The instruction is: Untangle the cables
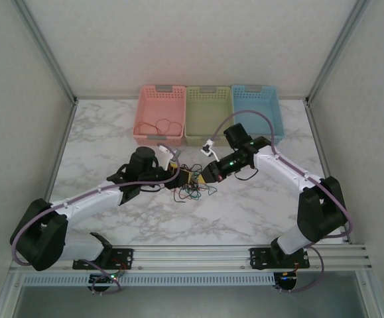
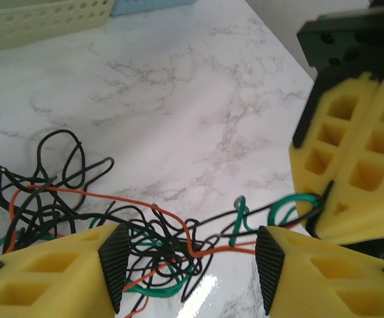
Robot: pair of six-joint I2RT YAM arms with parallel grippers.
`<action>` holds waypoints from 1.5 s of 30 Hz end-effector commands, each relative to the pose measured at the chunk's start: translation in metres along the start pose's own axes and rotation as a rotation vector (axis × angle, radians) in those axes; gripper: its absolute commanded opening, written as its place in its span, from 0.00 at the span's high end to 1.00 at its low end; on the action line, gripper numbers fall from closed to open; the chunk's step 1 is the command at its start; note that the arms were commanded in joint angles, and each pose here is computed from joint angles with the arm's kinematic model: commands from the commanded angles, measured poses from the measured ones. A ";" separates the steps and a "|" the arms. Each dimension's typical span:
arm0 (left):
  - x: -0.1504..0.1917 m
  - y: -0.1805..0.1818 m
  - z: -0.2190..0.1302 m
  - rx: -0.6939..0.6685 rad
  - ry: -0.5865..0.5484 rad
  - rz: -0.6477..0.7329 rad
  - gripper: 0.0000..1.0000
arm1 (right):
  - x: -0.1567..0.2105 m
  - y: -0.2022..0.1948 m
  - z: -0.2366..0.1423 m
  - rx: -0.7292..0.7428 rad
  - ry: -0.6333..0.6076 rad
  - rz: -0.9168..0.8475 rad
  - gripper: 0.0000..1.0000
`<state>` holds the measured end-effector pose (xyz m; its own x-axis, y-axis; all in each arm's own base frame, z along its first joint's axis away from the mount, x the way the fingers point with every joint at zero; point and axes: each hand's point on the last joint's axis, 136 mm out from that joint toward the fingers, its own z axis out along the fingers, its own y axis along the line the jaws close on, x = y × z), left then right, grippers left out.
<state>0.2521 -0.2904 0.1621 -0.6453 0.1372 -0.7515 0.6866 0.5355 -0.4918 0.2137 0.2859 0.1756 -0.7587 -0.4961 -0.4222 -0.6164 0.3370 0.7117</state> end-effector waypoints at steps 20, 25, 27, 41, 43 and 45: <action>0.012 -0.021 0.024 0.158 0.042 0.186 0.52 | -0.019 0.019 -0.009 -0.037 -0.047 -0.082 1.00; 0.017 -0.023 0.022 0.171 0.050 0.178 0.55 | -0.027 0.010 -0.016 0.010 -0.092 -0.065 1.00; 0.017 -0.023 0.021 0.173 0.047 0.172 0.55 | -0.033 0.005 -0.022 0.034 -0.128 -0.052 1.00; 0.003 -0.029 0.034 0.182 -0.010 0.159 0.57 | -0.037 0.008 -0.021 -0.039 -0.185 0.001 0.96; 0.001 -0.030 0.037 0.180 -0.010 0.167 0.57 | -0.036 0.007 -0.021 -0.042 -0.186 0.007 0.95; 0.002 -0.030 0.042 0.177 0.000 0.171 0.59 | -0.036 0.008 -0.020 -0.053 -0.183 0.011 0.95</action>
<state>0.2383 -0.3289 0.1427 -0.5464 0.2359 -0.8036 0.8152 0.3701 -0.4456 0.2425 0.2869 0.2030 -0.7909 -0.3458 -0.5048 -0.6066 0.3347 0.7211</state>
